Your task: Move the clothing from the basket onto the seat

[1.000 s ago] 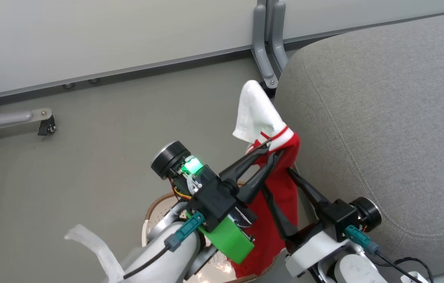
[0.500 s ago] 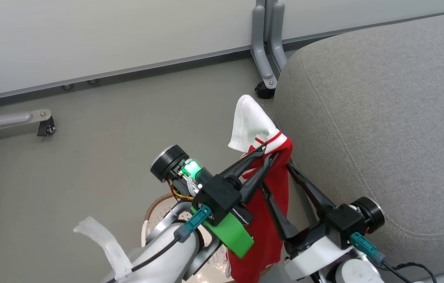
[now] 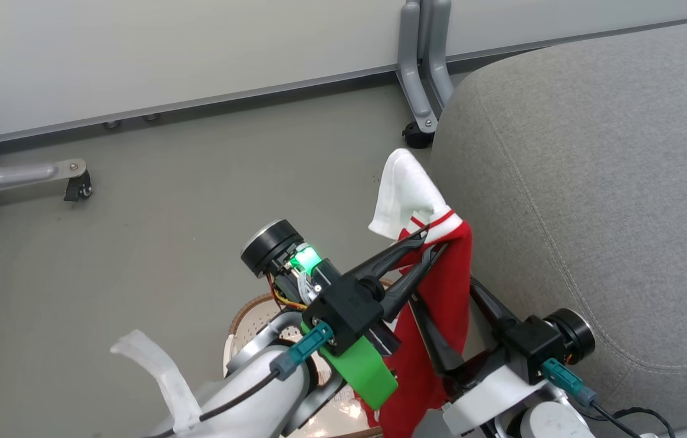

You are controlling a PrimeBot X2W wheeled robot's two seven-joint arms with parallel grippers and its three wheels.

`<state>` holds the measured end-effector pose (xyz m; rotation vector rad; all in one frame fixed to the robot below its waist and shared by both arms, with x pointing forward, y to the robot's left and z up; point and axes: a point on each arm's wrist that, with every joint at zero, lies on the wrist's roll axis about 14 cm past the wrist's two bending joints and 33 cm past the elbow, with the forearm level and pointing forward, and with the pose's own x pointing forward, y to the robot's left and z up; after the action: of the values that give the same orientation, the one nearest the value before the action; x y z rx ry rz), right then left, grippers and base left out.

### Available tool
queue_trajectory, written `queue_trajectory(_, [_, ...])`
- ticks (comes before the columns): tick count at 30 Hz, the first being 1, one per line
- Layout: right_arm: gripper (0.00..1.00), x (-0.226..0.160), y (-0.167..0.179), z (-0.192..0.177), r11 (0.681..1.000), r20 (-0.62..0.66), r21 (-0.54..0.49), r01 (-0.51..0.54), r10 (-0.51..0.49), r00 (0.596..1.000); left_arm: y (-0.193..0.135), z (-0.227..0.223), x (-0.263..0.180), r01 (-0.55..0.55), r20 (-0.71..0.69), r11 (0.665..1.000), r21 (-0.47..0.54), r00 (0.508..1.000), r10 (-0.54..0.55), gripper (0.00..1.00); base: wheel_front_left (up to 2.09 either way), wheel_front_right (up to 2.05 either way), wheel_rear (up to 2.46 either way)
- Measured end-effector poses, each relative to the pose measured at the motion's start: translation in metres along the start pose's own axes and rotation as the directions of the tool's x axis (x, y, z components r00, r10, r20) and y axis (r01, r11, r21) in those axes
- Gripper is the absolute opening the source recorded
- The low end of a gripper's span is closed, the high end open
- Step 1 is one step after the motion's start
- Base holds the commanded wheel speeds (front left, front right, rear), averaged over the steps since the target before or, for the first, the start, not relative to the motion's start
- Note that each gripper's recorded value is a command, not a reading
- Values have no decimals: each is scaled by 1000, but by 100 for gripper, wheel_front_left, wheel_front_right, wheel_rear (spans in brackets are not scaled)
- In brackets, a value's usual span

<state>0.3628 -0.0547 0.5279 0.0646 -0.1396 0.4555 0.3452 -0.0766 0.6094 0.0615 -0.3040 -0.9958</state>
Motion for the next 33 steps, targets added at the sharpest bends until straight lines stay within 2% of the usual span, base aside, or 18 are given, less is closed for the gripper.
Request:
queue_trajectory(2, [100,0,-2,-4,1000,-13,1,4,-4,1000,1,3,0,2,9,1000,4,1000,-2,0,0,0,0])
queue_trajectory(3, [90,0,-3,-6,1000,-19,2,7,-7,1000,2,4,0,3,10,1000,5,1000,-3,0,0,0,0])
queue_trajectory(4, [40,0,-3,-9,1000,-29,2,7,-6,1000,2,4,-1,3,9,1000,7,1000,-3,0,0,0,0])
queue_trajectory(5, [16,0,-2,-12,1000,-36,-1,4,-4,999,3,4,-2,3,9,1000,9,1000,-3,0,0,0,0])
queue_trajectory(6, [0,0,-2,-13,1000,-40,-2,4,-4,999,3,4,-2,3,8,1000,12,1000,-3,0,0,0,0])
queue_trajectory(21, [0,0,-4,-15,1000,-46,12,11,-10,999,6,-22,-6,-4,-91,1000,-7,996,4,0,0,0,0])
queue_trajectory(22, [0,0,-5,-14,1000,-45,12,12,-11,999,6,-23,-7,-5,-99,1000,-19,995,3,40,0,0,0])
queue_trajectory(23, [0,0,-5,-14,1000,-44,11,13,-12,999,5,-26,-7,-6,-110,999,-38,994,1,93,0,0,0])
queue_trajectory(24, [0,-1,-5,-14,1000,-43,11,14,-14,999,3,-28,-8,-4,-119,999,-49,993,-2,100,0,0,0])
queue_trajectory(33, [0,0,-13,-11,999,-33,2,37,-37,999,5,-30,-7,-13,-123,997,-78,992,3,100,0,0,0])
